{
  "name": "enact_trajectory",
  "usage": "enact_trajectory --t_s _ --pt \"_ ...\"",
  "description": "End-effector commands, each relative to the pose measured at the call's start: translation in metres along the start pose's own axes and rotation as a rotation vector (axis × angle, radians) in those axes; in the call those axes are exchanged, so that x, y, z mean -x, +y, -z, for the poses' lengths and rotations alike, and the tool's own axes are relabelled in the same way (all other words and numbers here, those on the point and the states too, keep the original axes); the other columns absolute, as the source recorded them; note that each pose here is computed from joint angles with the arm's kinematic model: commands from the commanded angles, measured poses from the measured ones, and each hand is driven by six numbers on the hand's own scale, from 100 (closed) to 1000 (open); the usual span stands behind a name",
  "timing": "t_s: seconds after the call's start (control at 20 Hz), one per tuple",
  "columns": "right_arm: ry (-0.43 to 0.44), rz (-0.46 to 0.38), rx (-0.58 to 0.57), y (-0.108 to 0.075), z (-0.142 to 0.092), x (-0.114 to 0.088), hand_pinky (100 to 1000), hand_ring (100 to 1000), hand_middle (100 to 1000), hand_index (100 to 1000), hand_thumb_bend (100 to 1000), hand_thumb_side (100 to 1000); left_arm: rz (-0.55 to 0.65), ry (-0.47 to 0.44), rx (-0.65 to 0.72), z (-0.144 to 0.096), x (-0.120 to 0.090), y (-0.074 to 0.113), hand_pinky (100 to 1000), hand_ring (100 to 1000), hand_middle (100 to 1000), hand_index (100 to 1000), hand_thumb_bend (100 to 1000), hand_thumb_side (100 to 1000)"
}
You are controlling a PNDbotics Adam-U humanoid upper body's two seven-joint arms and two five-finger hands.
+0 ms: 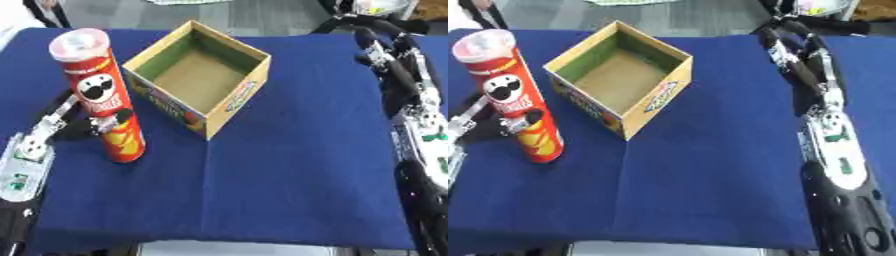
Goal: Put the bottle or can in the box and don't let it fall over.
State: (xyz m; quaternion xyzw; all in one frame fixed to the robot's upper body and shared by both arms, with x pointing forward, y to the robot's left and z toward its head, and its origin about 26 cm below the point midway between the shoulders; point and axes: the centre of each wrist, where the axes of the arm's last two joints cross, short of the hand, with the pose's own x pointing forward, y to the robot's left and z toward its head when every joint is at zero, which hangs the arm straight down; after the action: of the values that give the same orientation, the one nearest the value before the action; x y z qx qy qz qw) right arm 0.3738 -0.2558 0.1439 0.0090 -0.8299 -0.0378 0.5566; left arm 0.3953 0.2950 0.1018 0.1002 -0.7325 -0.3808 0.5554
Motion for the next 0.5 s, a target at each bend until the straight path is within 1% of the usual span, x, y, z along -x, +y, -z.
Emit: enact_trajectory --t_s 0.05,0.3,0.5 --pt "-0.027 0.000 0.001 -0.001 0.004 -0.008 764 958 1000 809 654 359 0.001 -0.021 -0.021 0.001 -0.008 0.009 1000 720 490 520 179 528" --pt "-0.026 0.000 0.002 -0.001 0.003 -0.008 764 958 1000 809 654 360 -0.009 -0.049 -0.037 0.003 -0.017 0.013 1000 702 472 488 109 523" --pt "-0.026 0.001 0.002 -0.001 0.003 -0.008 764 958 1000 809 653 360 -0.021 -0.066 -0.053 0.004 -0.024 0.016 1000 688 460 469 100 515"
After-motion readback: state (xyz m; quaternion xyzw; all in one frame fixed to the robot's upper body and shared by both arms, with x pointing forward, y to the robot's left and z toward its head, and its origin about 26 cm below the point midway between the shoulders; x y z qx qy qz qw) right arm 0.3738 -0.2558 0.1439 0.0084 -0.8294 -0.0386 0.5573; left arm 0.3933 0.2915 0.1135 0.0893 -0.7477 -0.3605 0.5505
